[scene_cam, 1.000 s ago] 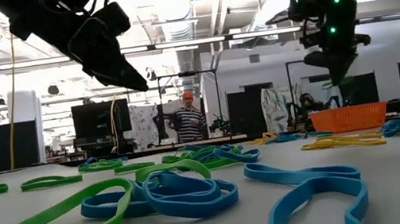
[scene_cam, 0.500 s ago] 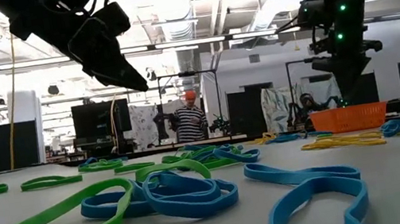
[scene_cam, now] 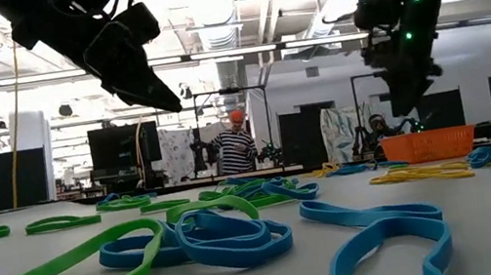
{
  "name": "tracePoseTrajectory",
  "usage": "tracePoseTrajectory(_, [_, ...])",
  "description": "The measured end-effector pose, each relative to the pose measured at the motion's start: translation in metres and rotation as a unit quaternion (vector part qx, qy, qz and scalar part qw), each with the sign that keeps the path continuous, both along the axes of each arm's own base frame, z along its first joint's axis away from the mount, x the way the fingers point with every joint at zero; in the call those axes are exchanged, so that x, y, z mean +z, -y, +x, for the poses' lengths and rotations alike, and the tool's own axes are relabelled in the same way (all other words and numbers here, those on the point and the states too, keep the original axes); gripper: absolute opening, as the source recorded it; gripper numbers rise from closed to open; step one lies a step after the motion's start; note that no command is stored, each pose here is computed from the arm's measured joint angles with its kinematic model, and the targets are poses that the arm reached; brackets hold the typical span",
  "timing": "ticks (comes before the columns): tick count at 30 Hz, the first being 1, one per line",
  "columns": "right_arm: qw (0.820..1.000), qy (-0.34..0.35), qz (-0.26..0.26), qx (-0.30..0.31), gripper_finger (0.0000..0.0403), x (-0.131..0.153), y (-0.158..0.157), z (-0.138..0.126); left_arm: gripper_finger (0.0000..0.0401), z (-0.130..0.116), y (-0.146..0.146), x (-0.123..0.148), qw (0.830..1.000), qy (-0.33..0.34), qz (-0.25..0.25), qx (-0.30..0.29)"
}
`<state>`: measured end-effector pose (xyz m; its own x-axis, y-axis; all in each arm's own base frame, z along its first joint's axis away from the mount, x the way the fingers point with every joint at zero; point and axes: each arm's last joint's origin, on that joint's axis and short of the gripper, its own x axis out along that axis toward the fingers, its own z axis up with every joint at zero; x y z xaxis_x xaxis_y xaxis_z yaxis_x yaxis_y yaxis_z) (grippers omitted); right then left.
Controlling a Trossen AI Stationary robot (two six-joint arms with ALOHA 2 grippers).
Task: Sort rubber bands into baskets
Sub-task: Put the green rubber band into the orange bin
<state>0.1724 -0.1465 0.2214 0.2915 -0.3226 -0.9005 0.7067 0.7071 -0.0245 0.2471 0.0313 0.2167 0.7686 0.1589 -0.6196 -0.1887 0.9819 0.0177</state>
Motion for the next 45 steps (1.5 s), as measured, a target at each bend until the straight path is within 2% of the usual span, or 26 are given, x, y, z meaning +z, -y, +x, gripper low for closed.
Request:
tracePoseTrajectory(3, [0.997,0.019,0.025,0.072,0.0197,0.0,-0.018,0.013,0.0178,0.0,0.0,0.0,1.0,0.0,0.0,0.0])
tracePoseTrajectory(8, [0.987,0.013,0.029,0.155,0.0195,-0.002,-0.046,0.032,0.0178,0.0,0.0,0.0,1.0,0.0,0.0,0.0])
tracePoseTrajectory(14, [0.975,-0.027,0.054,0.213,0.0194,-0.022,-0.069,0.053,0.0178,0.0,0.0,0.0,1.0,0.0,0.0,0.0])
tracePoseTrajectory(19, [0.966,-0.08,0.078,0.233,0.0194,-0.051,-0.075,0.068,0.0178,0.0,0.0,0.0,1.0,0.0,0.0,0.0])
tracePoseTrajectory(22, [0.965,-0.103,0.069,0.229,0.0194,-0.065,-0.071,0.073,0.0178,0.0,0.0,0.0,1.0,0.0,0.0,0.0])
tracePoseTrajectory(31, [0.965,-0.114,0.065,0.226,0.0192,-0.083,-0.063,0.082,0.0178,0.0,0.0,0.0,1.0,0.0,0.0,0.0])
tracePoseTrajectory(35, [0.963,-0.123,0.069,0.228,0.0154,-0.088,-0.06,0.081,0.0178,0.0,0.0,0.0,1.0,0.0,0.0,0.0])
tracePoseTrajectory(40, [0.953,-0.119,0.051,0.274,0.003,-0.081,-0.066,0.082,0.0178,0.0,0.0,0.0,1.0,0.0,0.0,0.0])
tracePoseTrajectory(41, [0.951,-0.117,0.048,0.281,0.0019,-0.079,-0.068,0.082,0.0178,0.0,0.0,0.0,1.0,0.0,0.0,0.0])
tracePoseTrajectory(45, [0.952,-0.108,0.023,0.285,0.0019,-0.062,-0.075,0.076,0.0178,0.0,0.0,0.0,1.0,0.0,0.0,0.0])
